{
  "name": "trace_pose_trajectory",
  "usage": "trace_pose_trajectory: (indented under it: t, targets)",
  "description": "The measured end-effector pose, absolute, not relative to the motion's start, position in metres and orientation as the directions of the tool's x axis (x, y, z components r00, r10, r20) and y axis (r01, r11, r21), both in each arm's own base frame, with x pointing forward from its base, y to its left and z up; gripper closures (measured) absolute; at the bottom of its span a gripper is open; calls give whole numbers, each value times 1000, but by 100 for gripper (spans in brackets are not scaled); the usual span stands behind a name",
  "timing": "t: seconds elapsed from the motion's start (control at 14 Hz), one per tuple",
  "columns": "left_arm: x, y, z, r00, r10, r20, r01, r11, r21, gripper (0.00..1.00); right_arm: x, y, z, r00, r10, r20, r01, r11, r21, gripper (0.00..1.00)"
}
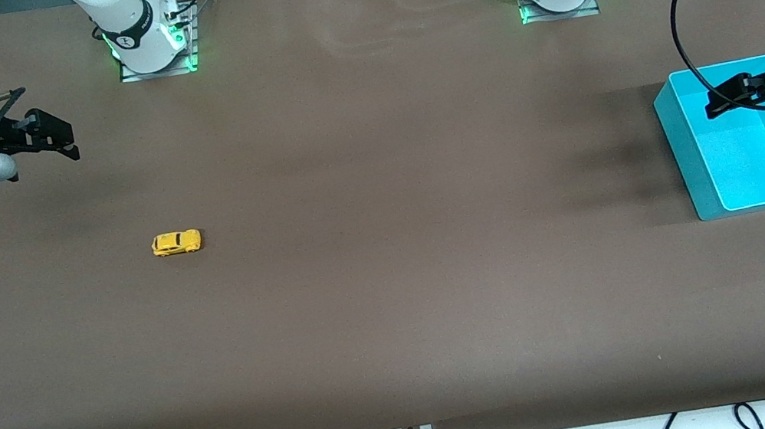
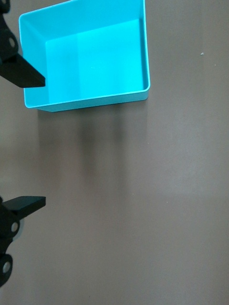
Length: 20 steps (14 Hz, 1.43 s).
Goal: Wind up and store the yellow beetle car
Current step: 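Lower the open right gripper down onto the yellow beetle car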
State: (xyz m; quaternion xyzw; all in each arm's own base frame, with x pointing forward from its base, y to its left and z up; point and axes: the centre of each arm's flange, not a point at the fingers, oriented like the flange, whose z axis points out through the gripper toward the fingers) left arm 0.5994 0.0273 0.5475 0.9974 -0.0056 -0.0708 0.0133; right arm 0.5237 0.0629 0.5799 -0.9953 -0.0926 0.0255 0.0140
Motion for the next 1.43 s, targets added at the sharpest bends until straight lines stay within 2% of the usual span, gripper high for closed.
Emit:
trace_pose_trajectory:
  t: [0.29, 0.64, 0.86, 1.07, 1.43]
  targets:
    - [599, 27, 548, 990, -13, -141, -9, -1000, 27, 0, 525, 62, 542, 975, 216, -58, 214, -976, -35, 0]
    - [599, 27, 548, 990, -13, -140, -9, -1000, 27, 0, 532, 58, 446, 951, 310, -4, 310, -950, -34, 0]
    - [599, 27, 548, 990, -13, -140, -9, -1000, 27, 0, 530, 56, 389, 899, 436, 28, 437, -899, -30, 0]
    - [600, 27, 548, 990, -13, -140, -9, -1000, 27, 0, 520, 55, 344, 775, 631, 25, 632, -774, -34, 0]
    - [600, 27, 548, 990, -13, -141, -9, -1000, 27, 0, 517, 55, 295, 458, 888, 45, 889, -457, -34, 0]
